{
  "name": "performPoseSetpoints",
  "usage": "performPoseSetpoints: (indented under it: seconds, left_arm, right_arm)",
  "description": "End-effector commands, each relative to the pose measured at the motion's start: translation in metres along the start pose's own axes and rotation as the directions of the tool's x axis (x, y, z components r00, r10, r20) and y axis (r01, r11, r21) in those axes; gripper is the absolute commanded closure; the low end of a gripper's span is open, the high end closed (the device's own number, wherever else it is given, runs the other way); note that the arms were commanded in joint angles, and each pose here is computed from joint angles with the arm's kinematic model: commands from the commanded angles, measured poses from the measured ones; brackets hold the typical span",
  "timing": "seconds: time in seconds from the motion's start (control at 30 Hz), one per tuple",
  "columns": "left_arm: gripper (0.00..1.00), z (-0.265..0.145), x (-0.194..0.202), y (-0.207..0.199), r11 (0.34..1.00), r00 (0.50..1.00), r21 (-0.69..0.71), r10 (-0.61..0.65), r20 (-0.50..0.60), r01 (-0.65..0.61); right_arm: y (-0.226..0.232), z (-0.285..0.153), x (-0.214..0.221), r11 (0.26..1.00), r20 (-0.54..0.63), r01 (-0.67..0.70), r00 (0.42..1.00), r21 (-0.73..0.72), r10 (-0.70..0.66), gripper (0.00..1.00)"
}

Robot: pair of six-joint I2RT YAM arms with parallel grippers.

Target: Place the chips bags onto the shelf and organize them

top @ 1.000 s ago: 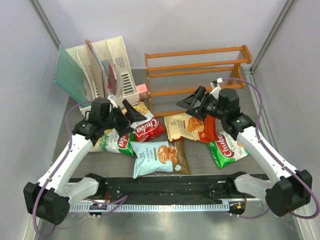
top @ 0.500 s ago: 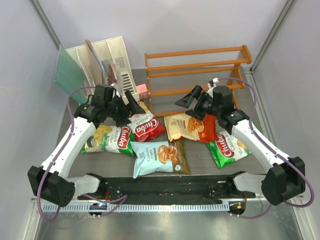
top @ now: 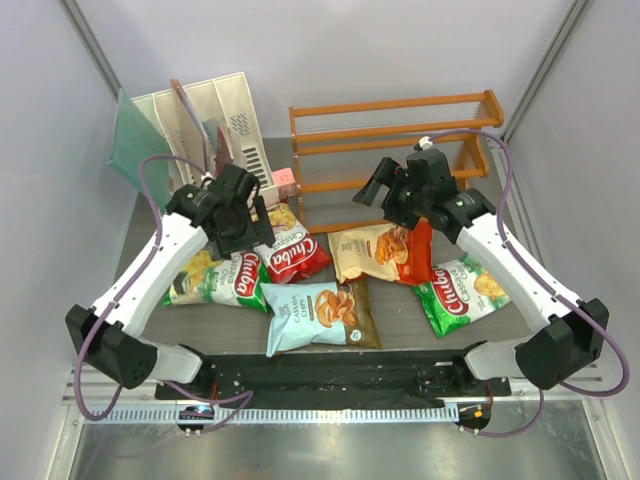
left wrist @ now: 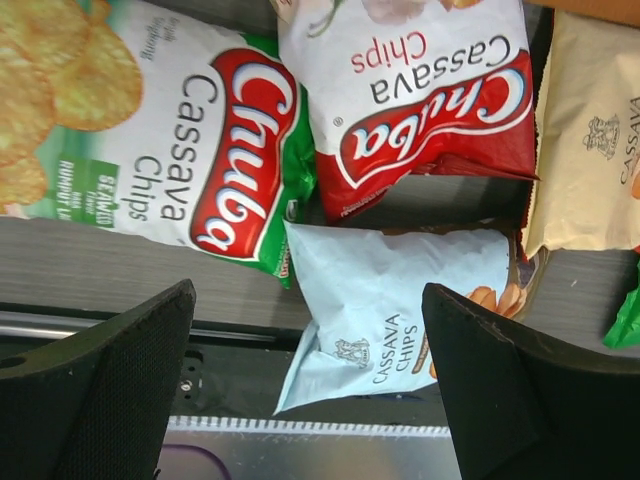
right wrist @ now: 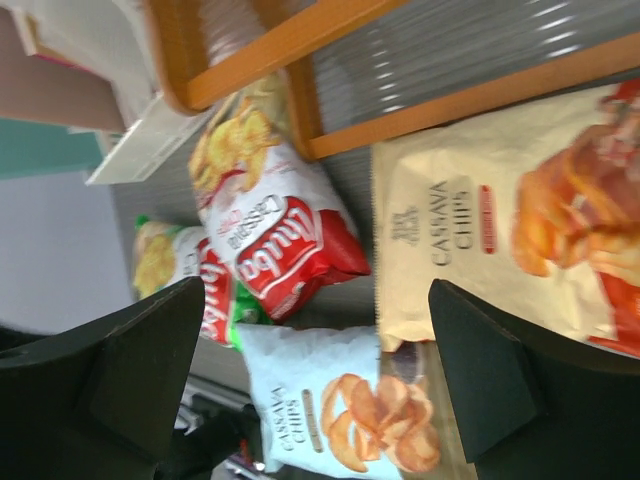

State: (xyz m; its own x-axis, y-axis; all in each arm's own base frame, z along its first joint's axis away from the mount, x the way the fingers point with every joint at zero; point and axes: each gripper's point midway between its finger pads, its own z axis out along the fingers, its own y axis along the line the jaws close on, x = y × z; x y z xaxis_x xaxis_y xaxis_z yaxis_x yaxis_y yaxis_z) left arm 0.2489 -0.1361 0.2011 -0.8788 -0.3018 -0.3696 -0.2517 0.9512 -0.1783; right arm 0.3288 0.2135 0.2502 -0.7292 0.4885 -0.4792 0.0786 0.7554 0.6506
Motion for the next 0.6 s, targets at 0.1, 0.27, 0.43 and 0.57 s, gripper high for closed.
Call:
performPoseSetpoints:
  seconds: [0.1, 0.27, 0.43, 0.57]
  left_arm:
    - [0.00, -0.066, -0.059, 0.022, 1.000, 0.936, -0.028, 0.011, 0.351, -0.001]
    - [0.00, -0.062, -0.053, 0.018, 0.998, 0.948, -0.002, 0.063, 0.312, -0.065]
    - [0.00, -0.047, -0.041, 0.047, 0.993, 0.966, 0.105, -0.086, 0.242, 0.062]
    - [0.00, -0.043, -0.029, 0.059, 0.992, 0.970, 0.089, -0.102, 0.219, 0.085]
  right_arm:
    - [-0.080, -0.045, -0.044, 0.831, 0.045, 0.245, 0.950, 0.500, -0.308, 0.00]
    - [-0.071, -0.051, -0.041, 0.843, 0.015, 0.263, 0.952, 0.470, -0.305, 0.00]
    - [-0.008, -0.014, 0.014, 0.978, -0.051, 0.178, 0.984, 0.111, -0.173, 0.00]
    - [0.028, 0.000, 0.054, 0.907, -0.146, 0.414, 0.904, 0.070, -0.402, 0.00]
